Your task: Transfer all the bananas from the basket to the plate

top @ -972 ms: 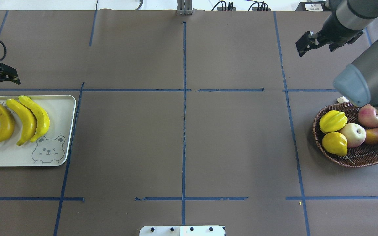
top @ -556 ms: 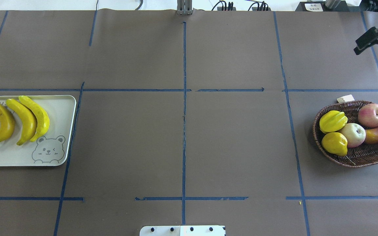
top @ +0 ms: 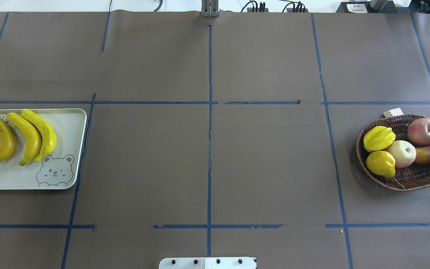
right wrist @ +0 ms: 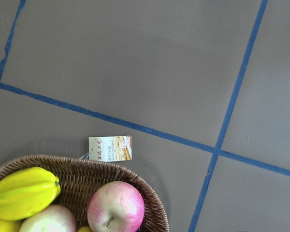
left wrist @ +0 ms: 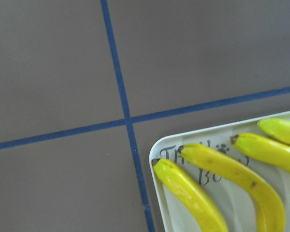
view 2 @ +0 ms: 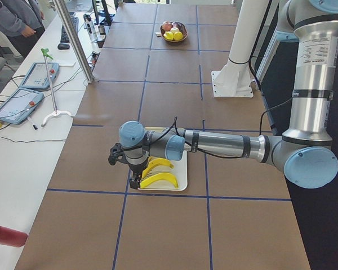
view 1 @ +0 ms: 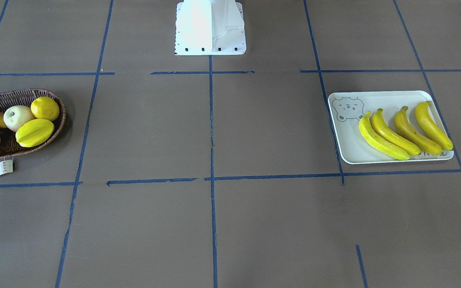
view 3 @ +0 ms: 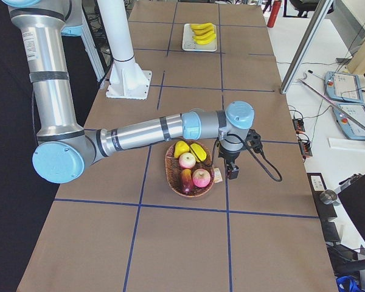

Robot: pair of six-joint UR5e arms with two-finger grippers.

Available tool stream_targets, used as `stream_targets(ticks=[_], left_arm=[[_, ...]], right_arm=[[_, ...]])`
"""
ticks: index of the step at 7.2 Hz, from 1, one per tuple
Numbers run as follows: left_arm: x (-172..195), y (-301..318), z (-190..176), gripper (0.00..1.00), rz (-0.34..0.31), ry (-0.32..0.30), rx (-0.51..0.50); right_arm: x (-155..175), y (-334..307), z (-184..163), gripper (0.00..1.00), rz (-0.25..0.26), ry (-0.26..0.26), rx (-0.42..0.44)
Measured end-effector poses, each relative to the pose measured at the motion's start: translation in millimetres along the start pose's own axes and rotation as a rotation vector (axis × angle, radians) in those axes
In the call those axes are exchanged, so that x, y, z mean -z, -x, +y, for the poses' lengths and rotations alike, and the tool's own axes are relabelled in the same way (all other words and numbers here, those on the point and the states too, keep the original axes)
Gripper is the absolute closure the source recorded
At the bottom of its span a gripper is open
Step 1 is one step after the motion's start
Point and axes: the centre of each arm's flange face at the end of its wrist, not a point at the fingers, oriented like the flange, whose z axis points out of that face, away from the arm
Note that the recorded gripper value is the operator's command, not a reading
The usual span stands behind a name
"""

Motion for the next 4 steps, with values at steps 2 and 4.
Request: stream_targets(ticks=[2, 4], left_arm=[[0.4, 8.1, 18.6, 0.00, 0.005, 0.003, -0.012], [2.8, 13.0, 32.1, 0.00, 0.017, 0.016, 0.014]], right_arm=[[-15.6, -19.3, 25.0, 0.01, -0.006, 0.032, -0.051], [-21.8, -24.9, 35.0, 0.01, -0.009, 0.044, -0.112]])
